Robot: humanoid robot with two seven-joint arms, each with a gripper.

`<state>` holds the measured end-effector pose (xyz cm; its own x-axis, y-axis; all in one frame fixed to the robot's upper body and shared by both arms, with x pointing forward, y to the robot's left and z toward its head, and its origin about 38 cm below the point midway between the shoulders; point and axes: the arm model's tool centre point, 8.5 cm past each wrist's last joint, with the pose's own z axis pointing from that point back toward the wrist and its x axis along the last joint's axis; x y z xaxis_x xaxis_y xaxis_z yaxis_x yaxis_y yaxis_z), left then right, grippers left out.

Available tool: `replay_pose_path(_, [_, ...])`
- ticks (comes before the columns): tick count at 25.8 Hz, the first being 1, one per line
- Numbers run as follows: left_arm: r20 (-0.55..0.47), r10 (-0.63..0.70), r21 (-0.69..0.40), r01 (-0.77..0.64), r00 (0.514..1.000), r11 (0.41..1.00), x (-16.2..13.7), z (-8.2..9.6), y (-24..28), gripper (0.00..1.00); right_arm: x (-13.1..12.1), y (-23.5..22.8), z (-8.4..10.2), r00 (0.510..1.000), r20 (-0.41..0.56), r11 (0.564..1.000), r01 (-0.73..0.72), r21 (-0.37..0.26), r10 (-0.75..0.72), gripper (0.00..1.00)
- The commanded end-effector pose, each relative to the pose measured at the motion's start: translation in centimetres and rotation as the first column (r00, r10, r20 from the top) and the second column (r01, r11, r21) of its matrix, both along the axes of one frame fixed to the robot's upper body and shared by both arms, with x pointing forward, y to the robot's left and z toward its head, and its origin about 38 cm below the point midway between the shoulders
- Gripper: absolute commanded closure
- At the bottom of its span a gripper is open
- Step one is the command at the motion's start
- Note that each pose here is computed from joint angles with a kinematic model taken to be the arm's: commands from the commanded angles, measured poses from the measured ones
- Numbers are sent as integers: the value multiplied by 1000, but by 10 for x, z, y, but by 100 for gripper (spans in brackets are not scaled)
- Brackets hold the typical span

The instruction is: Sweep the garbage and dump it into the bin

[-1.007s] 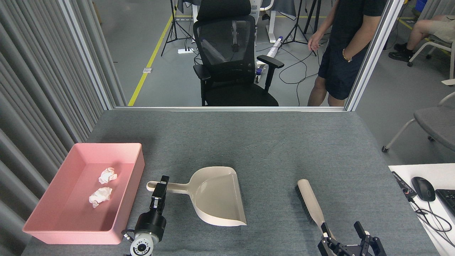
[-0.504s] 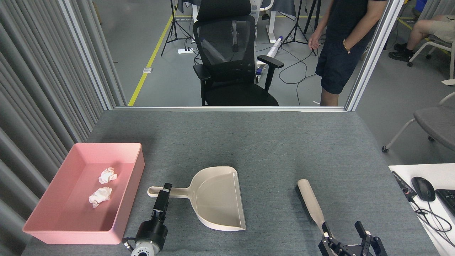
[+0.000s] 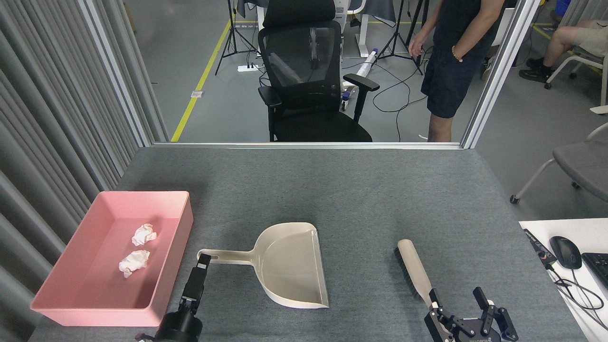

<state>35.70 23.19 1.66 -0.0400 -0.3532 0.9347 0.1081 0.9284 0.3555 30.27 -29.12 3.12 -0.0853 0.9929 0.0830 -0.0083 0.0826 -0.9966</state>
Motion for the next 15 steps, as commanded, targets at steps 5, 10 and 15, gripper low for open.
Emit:
replay_pose_path(5, [67,-34,204,20,997,979,-36,24,7,2,49,27,34,999,44,999,-34,42,32,4])
replay_pose_path(10, [133,-85,475,12,988,880,-44,53,6,2,55,59,40,994,56,993,-101,57,97,4])
replay_pose_path(15, [191,-150,733,-39,970,679,-38,65,0,2,51,68,41,995,67,996,-80,35,78,4])
